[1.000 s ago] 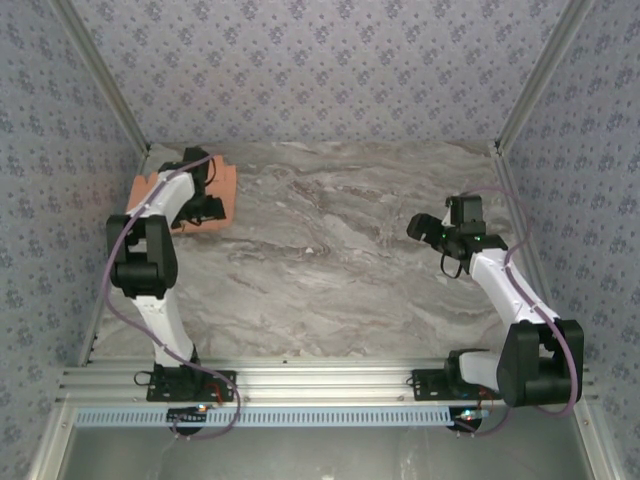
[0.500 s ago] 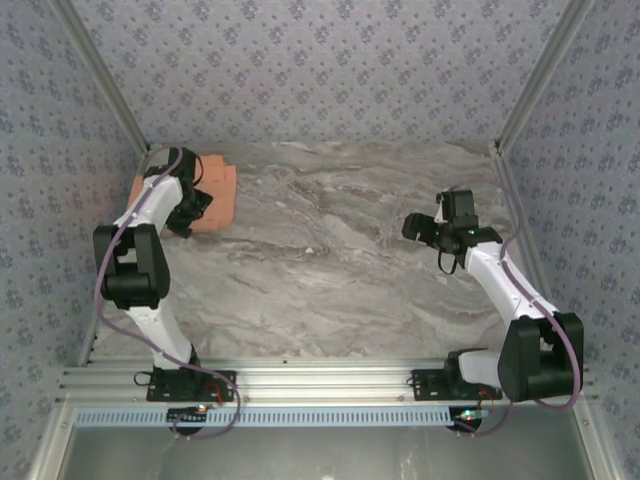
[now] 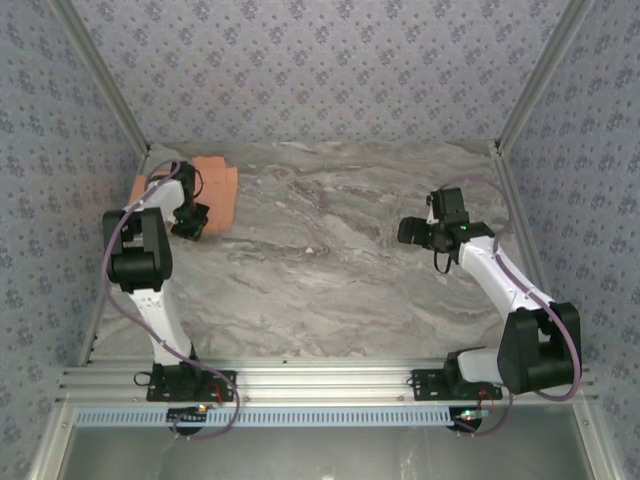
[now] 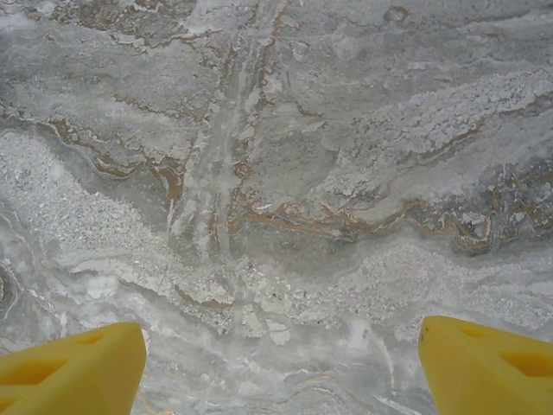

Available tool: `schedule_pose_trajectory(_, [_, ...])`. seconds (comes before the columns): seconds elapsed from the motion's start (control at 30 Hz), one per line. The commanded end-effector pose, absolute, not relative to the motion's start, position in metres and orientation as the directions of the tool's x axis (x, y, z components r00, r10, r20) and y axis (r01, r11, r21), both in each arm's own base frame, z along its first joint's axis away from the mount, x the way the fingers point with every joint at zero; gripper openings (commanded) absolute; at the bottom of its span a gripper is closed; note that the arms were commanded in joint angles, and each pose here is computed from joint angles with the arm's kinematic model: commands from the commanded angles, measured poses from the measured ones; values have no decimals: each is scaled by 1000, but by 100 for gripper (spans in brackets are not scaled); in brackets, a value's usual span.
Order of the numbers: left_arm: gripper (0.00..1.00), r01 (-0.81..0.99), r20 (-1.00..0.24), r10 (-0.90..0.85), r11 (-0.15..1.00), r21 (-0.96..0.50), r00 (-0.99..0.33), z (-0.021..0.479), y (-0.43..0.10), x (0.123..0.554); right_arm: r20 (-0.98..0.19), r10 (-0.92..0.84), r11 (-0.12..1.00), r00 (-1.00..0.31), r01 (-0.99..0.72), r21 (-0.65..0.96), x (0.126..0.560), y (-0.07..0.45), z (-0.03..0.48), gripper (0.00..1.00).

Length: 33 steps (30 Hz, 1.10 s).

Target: Fold the paper box

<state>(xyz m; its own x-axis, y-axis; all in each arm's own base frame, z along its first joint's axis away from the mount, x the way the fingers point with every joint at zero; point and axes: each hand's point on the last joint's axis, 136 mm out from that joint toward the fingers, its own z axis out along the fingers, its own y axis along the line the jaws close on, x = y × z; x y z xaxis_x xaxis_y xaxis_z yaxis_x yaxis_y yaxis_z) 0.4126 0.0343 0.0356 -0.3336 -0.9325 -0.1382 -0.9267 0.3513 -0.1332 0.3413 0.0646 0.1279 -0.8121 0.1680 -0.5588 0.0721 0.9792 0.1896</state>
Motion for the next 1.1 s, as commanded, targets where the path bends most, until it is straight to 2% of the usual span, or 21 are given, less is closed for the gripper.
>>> schedule_pose_trajectory(0.0, [11, -862, -198, -883, 463, -205, -427, 72, 31, 411, -567, 138, 988, -812, 74, 135, 338, 60, 137, 85])
schedule_pose_trajectory(0.13, [0, -757, -220, -797, 604, -248, -563, 87, 12, 387, -576, 144, 985, -805, 60, 162, 339, 68, 139, 85])
schedule_pose_trajectory(0.3, [0, -518, -226, -612, 775, -362, -758, 95, -46, 351, -596, 189, 972, -781, 63, 225, 347, 77, 158, 85])
schedule_pose_trajectory(0.4, [0, -314, -205, -429, 848, -427, -880, 103, -97, 328, -614, 200, 966, -763, 48, 255, 351, 81, 172, 85])
schedule_pose_trajectory(0.53, [0, -38, -198, -164, 852, -522, -966, 114, -169, 298, -623, 212, 962, -753, 48, 268, 352, 80, 184, 86])
schedule_pose_trajectory(0.67, [0, 187, -263, 37, 796, -575, -964, 121, -216, 281, -607, 244, 950, -756, 61, 306, 348, 75, 188, 86])
schedule_pose_trajectory(0.77, [0, 247, -290, 88, 779, -576, -953, 118, -226, 283, -542, 280, 923, -793, 67, 378, 339, 77, 178, 85])
schedule_pose_trajectory(0.9, [0, 304, -284, 161, 753, -583, -945, 111, -235, 286, -411, 265, 885, -872, 50, 463, 312, 102, 150, 76])
schedule_pose_trajectory(1.07, [3, 276, -241, 162, 763, -585, -957, 94, -234, 284, -253, 207, 864, -945, 55, 501, 266, 128, 107, 71])
